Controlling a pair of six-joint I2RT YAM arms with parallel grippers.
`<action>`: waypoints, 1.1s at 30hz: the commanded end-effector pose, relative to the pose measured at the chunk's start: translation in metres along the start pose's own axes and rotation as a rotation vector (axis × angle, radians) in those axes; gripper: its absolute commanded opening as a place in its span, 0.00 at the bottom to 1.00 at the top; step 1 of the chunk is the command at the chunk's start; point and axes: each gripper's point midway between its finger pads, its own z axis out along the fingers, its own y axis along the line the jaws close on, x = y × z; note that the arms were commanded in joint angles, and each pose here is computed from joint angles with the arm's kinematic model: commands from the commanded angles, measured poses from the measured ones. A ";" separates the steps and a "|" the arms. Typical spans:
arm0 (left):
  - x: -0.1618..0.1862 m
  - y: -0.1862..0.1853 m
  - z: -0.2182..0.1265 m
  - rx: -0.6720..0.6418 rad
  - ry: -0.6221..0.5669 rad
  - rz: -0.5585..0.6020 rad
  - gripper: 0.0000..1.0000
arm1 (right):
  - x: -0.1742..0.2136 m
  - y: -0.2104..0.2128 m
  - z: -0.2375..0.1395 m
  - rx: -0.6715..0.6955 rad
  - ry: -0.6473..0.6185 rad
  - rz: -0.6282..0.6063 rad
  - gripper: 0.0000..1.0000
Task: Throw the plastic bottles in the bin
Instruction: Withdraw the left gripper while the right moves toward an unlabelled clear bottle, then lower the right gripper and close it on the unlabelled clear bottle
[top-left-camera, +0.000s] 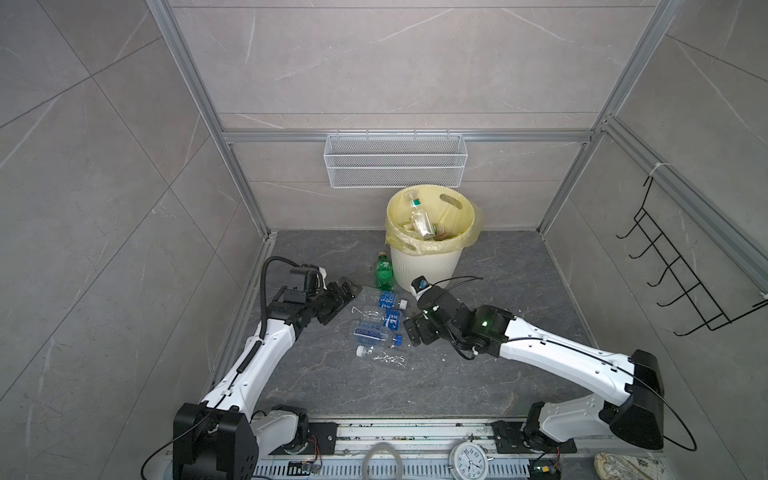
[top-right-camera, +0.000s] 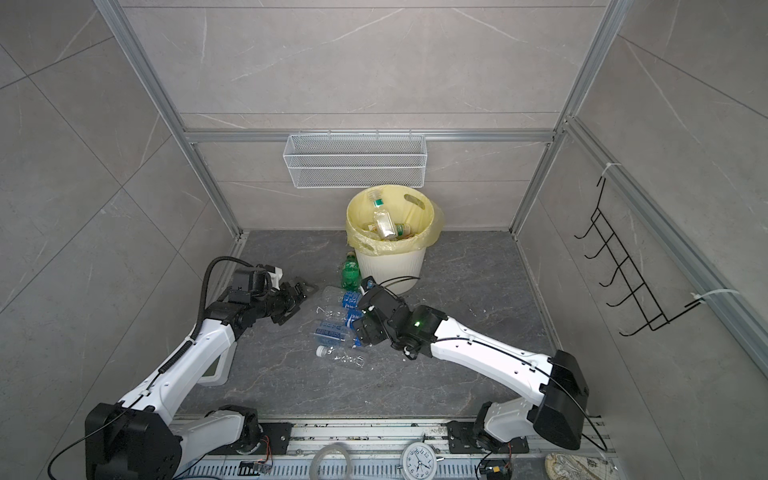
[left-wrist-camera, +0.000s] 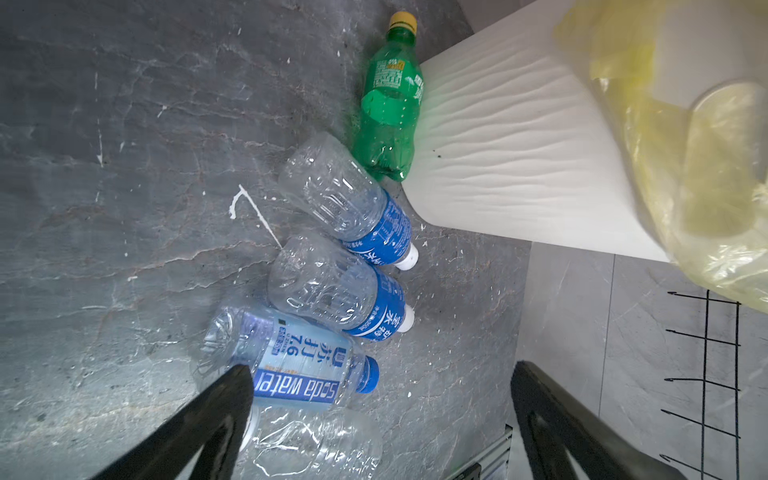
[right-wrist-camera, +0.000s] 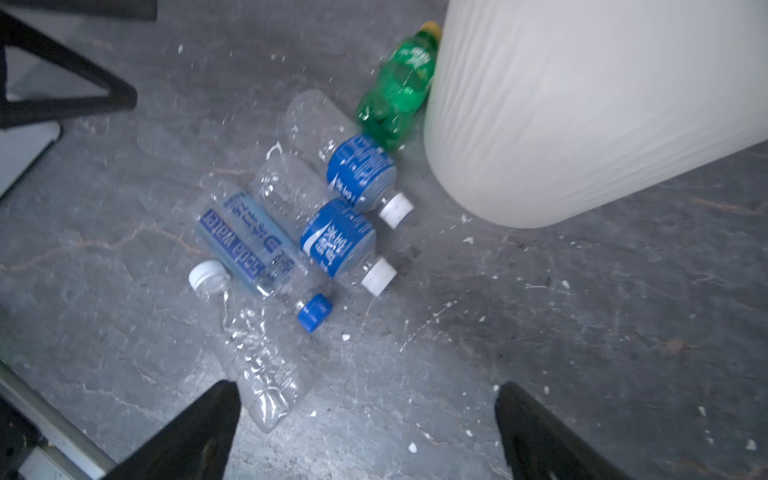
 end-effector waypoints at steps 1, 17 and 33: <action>-0.004 -0.015 -0.009 0.082 -0.022 0.019 1.00 | 0.009 0.029 0.018 -0.072 0.005 -0.049 1.00; 0.012 0.014 -0.005 0.108 -0.007 -0.091 1.00 | 0.073 0.069 0.095 -0.132 0.157 -0.114 0.98; 0.016 0.025 -0.004 0.102 -0.019 -0.124 1.00 | 0.091 0.092 0.115 -0.191 0.229 -0.176 0.85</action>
